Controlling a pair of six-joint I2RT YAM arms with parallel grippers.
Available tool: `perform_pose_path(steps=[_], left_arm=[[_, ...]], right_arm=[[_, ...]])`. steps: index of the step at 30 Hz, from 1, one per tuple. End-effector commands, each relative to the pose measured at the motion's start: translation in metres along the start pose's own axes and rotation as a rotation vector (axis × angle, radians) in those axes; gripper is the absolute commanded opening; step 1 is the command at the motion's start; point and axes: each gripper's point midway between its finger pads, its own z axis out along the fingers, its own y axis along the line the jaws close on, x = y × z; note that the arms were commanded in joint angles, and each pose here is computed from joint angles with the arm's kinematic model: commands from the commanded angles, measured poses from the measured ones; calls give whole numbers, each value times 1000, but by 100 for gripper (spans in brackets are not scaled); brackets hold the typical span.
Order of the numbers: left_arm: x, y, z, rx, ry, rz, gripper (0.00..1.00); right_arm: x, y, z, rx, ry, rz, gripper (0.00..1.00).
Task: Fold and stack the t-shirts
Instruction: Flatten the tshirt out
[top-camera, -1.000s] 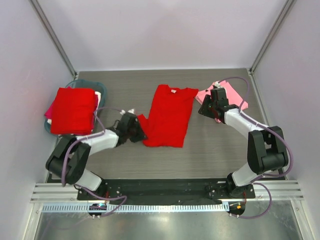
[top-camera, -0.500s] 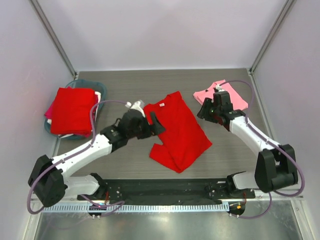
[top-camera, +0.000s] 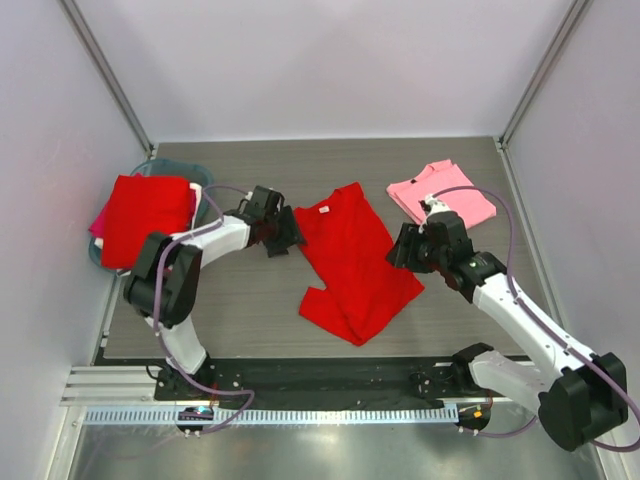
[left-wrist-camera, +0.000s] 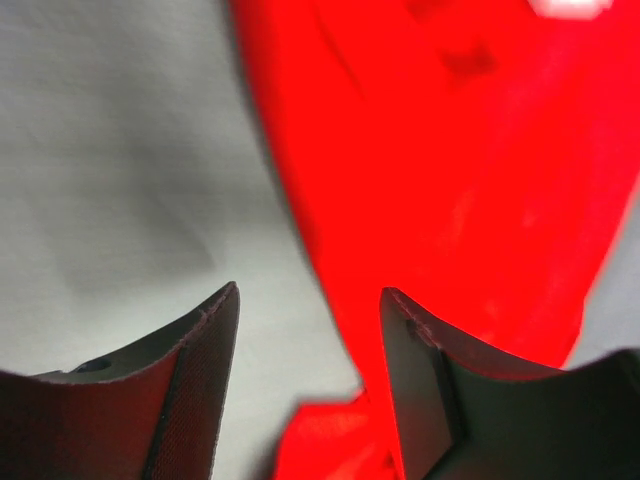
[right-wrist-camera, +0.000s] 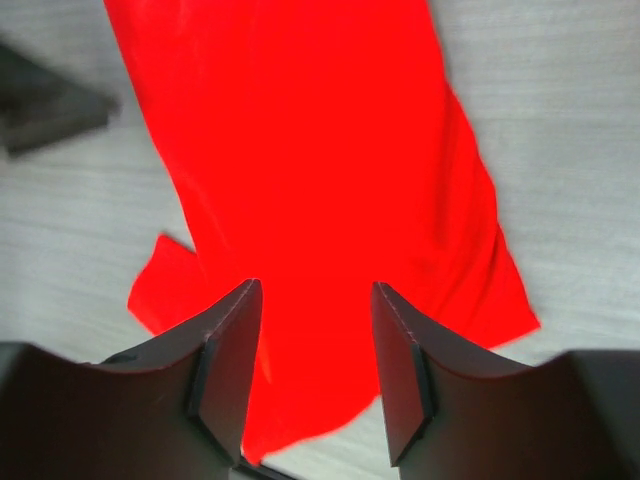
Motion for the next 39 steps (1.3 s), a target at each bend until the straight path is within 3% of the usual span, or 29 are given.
perform_pose_path(steps=[1, 7, 15, 18, 19, 21, 23, 24, 27, 35, 39], left_arm=[[-39, -16, 6, 76, -32, -37, 62], [-62, -7, 31, 21, -60, -57, 62], [-65, -19, 56, 73, -57, -118, 60], [-63, -19, 62, 82, -56, -126, 43], [-65, -23, 64, 104, -67, -128, 32], [-59, -17, 69, 110, -67, -158, 19], [-52, -12, 73, 147, -97, -174, 0], [-48, -14, 72, 170, -101, -203, 0], [-69, -28, 43, 231, -201, -182, 0], [-80, -68, -16, 353, -244, -117, 0], [-107, -120, -86, 464, -283, -69, 0]], right_arm=[[17, 7, -12, -60, 42, -2, 55], [64, 19, -13, -166, 175, 75, 56], [110, 37, -18, -209, 276, 27, 60], [115, 47, -22, -232, 287, -3, 60], [117, 49, -22, -231, 292, -14, 60], [123, 58, -24, -250, 307, -53, 63], [126, 61, -20, -224, 318, -85, 65], [129, 62, -20, -207, 321, -96, 65], [141, 68, -16, -160, 327, -162, 65], [133, 81, -4, -37, 232, -259, 65], [129, 80, 1, 0, 198, -246, 65]])
